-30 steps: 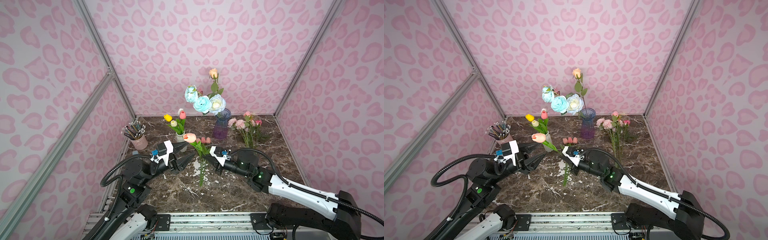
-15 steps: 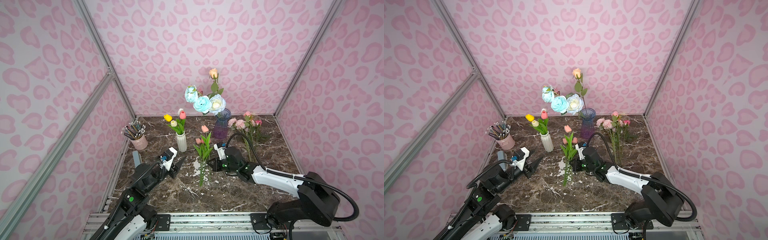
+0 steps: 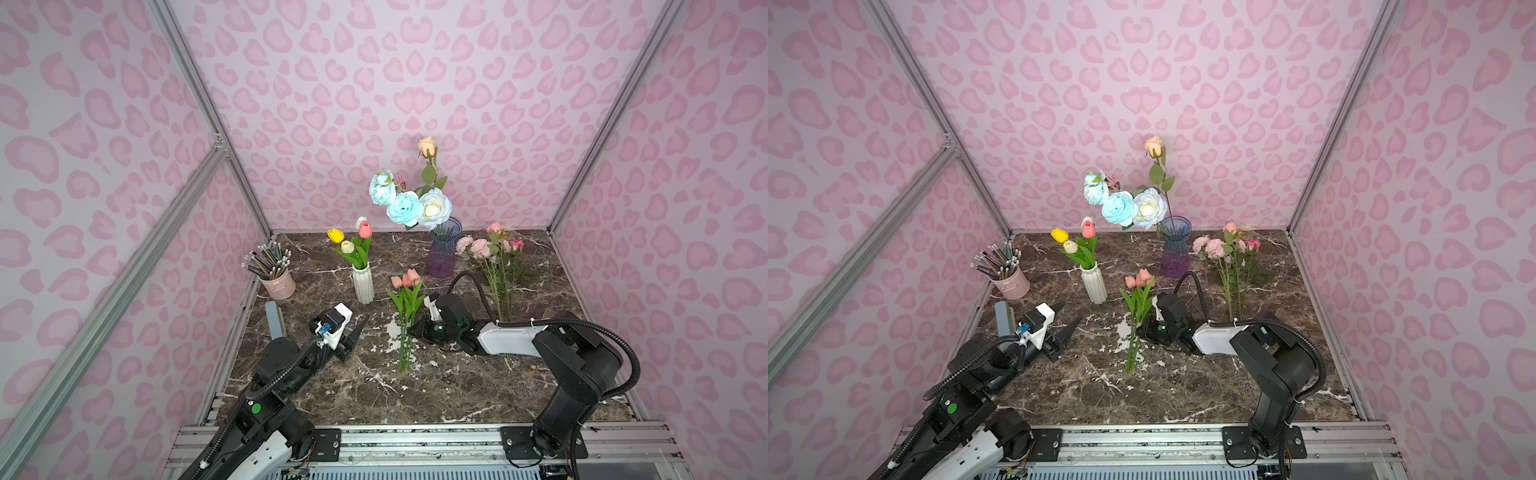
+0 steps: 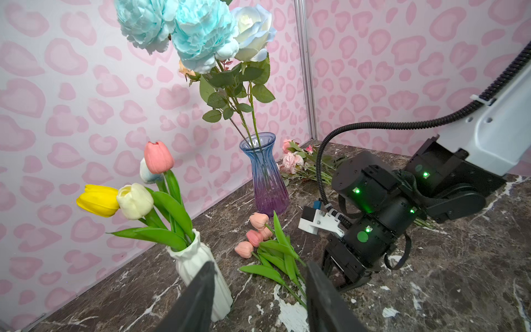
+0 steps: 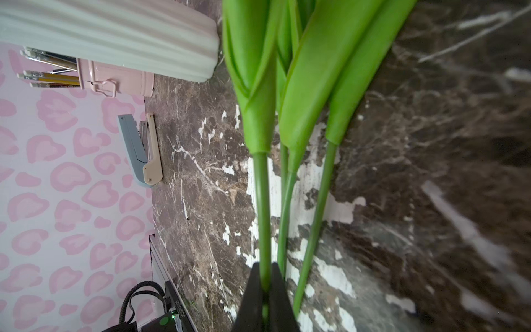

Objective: Pick out pink flowers from the vase
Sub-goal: Place the flower at the center of the board, then pick up the flower from the vase, then place the flower at the center of the board.

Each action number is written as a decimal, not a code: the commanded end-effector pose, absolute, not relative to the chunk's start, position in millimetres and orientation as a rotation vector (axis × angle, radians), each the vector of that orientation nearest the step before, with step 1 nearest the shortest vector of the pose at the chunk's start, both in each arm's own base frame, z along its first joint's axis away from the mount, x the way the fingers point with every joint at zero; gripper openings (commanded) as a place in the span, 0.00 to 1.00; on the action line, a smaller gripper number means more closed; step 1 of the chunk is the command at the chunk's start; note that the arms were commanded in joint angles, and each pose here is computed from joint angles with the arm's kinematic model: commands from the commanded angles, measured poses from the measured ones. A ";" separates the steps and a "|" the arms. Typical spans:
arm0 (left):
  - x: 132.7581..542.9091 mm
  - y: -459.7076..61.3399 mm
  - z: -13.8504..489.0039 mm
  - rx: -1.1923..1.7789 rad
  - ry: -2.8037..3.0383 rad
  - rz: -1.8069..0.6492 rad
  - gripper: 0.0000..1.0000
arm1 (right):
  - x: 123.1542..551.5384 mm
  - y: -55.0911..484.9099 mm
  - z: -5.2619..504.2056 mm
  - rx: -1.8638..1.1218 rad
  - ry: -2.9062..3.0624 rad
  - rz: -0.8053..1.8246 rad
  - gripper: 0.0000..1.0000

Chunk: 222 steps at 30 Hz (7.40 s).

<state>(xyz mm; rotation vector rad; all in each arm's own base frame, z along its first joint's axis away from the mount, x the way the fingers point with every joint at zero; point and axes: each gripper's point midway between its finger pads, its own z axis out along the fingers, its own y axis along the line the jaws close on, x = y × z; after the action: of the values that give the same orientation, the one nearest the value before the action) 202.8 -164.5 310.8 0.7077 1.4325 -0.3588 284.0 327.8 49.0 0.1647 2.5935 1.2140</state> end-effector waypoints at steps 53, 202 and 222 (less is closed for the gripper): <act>314.8 -176.4 329.6 0.526 1.557 -0.239 0.53 | 254.0 306.6 167.4 -0.311 1.801 1.156 0.36; 111.4 -219.8 417.7 0.949 1.000 -1.029 0.02 | 141.6 287.2 332.2 -1.018 1.243 0.821 0.52; 99.0 -224.7 419.4 1.044 0.959 -1.033 0.02 | 140.6 330.6 267.5 -1.248 1.335 0.776 0.44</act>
<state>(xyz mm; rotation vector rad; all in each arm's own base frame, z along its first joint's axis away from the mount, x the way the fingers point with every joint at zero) 103.0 -225.4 414.8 1.0299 0.9939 -1.0418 138.3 329.5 272.4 -1.2512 1.3225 0.7844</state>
